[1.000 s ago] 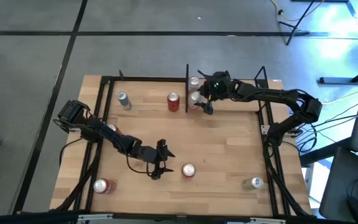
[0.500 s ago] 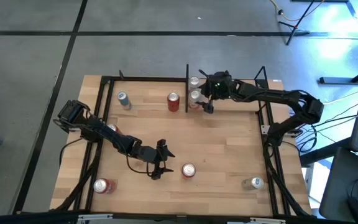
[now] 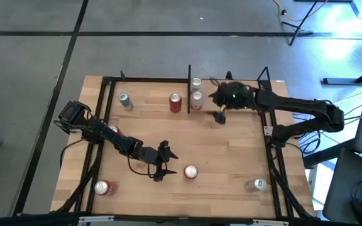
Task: Place canned beverage on shelf
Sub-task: Put the right orange soda can on the shelf
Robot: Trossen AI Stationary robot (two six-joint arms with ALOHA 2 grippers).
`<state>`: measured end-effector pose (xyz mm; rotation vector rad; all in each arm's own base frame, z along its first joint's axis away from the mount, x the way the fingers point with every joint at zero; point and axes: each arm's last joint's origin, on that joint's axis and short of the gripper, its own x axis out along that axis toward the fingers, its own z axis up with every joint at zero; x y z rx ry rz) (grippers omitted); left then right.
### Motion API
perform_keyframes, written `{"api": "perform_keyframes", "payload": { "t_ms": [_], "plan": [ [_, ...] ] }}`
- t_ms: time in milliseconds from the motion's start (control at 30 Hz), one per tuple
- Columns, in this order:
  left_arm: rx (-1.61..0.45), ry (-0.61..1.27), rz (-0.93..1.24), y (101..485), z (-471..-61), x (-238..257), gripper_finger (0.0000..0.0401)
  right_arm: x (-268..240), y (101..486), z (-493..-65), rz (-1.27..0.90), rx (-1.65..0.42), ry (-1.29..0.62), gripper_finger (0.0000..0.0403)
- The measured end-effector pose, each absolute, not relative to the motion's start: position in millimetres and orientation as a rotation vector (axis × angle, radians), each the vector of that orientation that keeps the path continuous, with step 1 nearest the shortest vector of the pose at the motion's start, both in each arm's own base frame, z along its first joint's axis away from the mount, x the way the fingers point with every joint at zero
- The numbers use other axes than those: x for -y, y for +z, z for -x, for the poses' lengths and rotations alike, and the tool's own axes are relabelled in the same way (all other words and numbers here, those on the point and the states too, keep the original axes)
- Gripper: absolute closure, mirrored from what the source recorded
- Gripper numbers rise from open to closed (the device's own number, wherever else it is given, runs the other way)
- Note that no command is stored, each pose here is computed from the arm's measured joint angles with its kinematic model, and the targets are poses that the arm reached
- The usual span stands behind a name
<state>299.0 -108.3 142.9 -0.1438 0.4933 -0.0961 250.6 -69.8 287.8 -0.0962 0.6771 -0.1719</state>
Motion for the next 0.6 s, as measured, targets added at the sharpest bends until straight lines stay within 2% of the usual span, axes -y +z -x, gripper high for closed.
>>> {"api": "perform_keyframes", "payload": {
  "t_ms": [233, 600],
  "plan": [
    [-0.477, -0.068, 0.135, 143, -299, 109, 0.0086, -5, 278, -260, 0.056, -0.675, 0.051, 0.0033],
    [-0.421, 0.134, 0.103, 144, -295, 114, 0.0087, -103, 217, -241, -0.027, -0.605, 0.247, 0.0033]
  ]
}}
